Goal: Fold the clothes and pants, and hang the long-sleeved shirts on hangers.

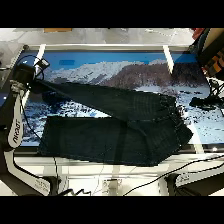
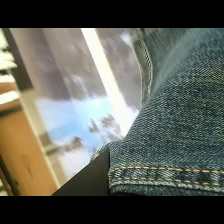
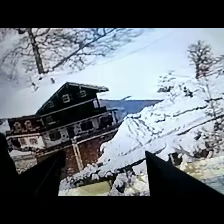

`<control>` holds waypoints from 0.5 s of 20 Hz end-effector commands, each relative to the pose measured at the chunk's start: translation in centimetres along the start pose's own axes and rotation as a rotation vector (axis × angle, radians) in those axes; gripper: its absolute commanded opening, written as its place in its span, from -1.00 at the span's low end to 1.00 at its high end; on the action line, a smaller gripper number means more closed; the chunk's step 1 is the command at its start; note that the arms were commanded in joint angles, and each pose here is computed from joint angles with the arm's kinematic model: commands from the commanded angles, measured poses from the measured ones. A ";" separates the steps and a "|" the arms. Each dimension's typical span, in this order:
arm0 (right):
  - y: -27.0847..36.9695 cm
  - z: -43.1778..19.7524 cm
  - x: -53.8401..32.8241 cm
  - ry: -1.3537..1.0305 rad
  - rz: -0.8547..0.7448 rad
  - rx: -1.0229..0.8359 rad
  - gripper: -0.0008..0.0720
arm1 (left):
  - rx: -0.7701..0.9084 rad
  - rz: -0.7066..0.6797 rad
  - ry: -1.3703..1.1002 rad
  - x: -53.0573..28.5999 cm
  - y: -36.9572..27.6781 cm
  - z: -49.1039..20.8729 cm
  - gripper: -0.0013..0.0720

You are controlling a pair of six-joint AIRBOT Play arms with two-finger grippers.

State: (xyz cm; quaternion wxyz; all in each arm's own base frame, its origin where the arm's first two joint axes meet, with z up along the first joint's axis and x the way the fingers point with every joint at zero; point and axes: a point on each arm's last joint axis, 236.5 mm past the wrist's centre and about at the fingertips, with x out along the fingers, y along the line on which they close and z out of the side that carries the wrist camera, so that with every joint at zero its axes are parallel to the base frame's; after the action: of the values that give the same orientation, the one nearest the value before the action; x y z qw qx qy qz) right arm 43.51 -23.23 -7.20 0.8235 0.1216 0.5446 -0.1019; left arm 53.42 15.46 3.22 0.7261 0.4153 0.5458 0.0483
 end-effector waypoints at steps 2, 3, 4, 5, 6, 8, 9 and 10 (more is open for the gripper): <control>-1.3 0.3 0.1 -0.026 0.020 0.133 0.35 | 0.042 -0.086 0.128 2.6 -4.5 -2.5 -0.86; -1.5 -0.5 0.4 0.005 0.068 0.189 0.34 | 0.054 -0.095 0.134 3.0 -5.1 -2.5 -0.86; -1.0 -1.5 0.6 0.051 0.140 0.232 0.34 | 0.063 -0.098 0.134 3.2 -5.6 -2.3 -0.86; 0.5 -2.8 0.6 0.115 0.266 0.247 0.28 | 0.069 -0.100 0.130 3.4 -5.8 -2.0 -0.86; 2.5 -3.9 0.2 0.171 0.407 0.253 0.27 | 0.071 -0.100 0.129 3.5 -5.9 -1.9 -0.86; 5.1 -5.3 -0.2 0.218 0.590 0.200 0.44 | 0.073 -0.103 0.127 3.5 -6.1 -1.8 -0.86; 5.2 -5.4 0.4 0.217 0.592 0.185 0.81 | 0.075 -0.104 0.126 3.4 -6.2 -1.7 -0.86; 5.3 -5.0 0.9 0.202 0.577 0.183 0.93 | 0.077 -0.105 0.126 3.3 -6.3 -1.6 -0.86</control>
State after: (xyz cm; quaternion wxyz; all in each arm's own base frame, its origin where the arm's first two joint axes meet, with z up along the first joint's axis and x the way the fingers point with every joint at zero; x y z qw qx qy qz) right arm 40.95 -19.27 -9.78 0.7577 0.3245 0.5657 0.0231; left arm 51.09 14.40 -3.04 0.6786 0.4097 0.6093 0.0199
